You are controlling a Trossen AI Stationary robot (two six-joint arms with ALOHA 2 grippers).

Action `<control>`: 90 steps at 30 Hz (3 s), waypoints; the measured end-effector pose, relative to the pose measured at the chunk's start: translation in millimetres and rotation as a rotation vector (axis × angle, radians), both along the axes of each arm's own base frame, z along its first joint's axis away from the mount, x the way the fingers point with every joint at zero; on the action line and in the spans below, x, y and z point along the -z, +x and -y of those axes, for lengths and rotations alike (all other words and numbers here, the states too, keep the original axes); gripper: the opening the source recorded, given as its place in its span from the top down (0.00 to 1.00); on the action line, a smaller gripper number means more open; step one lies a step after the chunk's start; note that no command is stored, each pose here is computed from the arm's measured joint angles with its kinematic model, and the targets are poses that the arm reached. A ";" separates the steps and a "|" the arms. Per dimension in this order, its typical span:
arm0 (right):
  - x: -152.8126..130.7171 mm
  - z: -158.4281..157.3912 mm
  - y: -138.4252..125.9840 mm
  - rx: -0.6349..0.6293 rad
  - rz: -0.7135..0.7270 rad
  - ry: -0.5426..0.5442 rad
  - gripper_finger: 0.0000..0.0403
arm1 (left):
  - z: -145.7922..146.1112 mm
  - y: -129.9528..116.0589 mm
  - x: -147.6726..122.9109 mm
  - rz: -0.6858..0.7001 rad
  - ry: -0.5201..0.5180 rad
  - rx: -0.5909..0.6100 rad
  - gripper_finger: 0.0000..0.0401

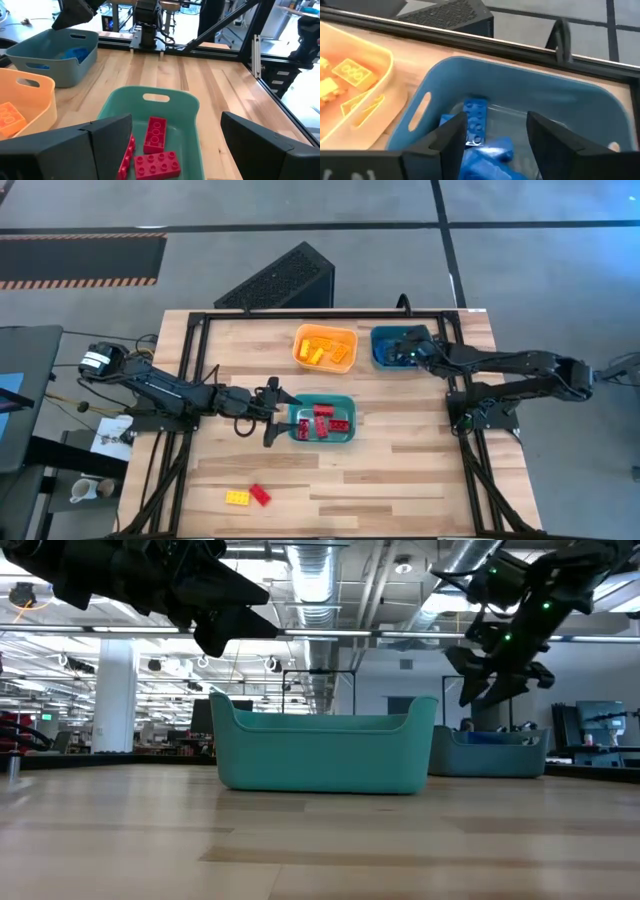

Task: Sort & place blocks by color
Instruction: Put the blue game piece into the blue bin, then put the yellow game piece into the yellow bin

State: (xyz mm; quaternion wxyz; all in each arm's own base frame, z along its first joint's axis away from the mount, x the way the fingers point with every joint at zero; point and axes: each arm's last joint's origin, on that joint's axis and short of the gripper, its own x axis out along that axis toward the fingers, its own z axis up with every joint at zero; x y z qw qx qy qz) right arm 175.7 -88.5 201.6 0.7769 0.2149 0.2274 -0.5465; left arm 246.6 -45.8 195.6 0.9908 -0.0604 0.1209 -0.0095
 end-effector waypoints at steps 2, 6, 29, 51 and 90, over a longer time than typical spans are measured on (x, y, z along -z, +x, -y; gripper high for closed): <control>-1.7 0.5 -3.4 0.006 0.003 -0.001 0.43 | 0.0 0.0 0.0 0.000 0.001 0.000 0.28; -11.4 -5.6 -3.3 -0.062 0.091 0.011 0.42 | 0.0 0.0 0.0 0.000 0.004 0.001 0.28; -52.5 -188.4 58.1 -0.880 0.639 -0.445 0.47 | 65.5 -22.0 1.9 -0.454 0.141 0.397 0.28; -42.4 -191.4 69.4 -0.897 0.675 -0.427 0.48 | 141.1 -89.2 18.9 -0.786 -0.145 0.397 0.28; -40.7 -192.4 69.3 -0.892 0.685 -0.388 0.54 | 70.1 -110.8 -39.9 -0.782 0.163 -0.193 0.76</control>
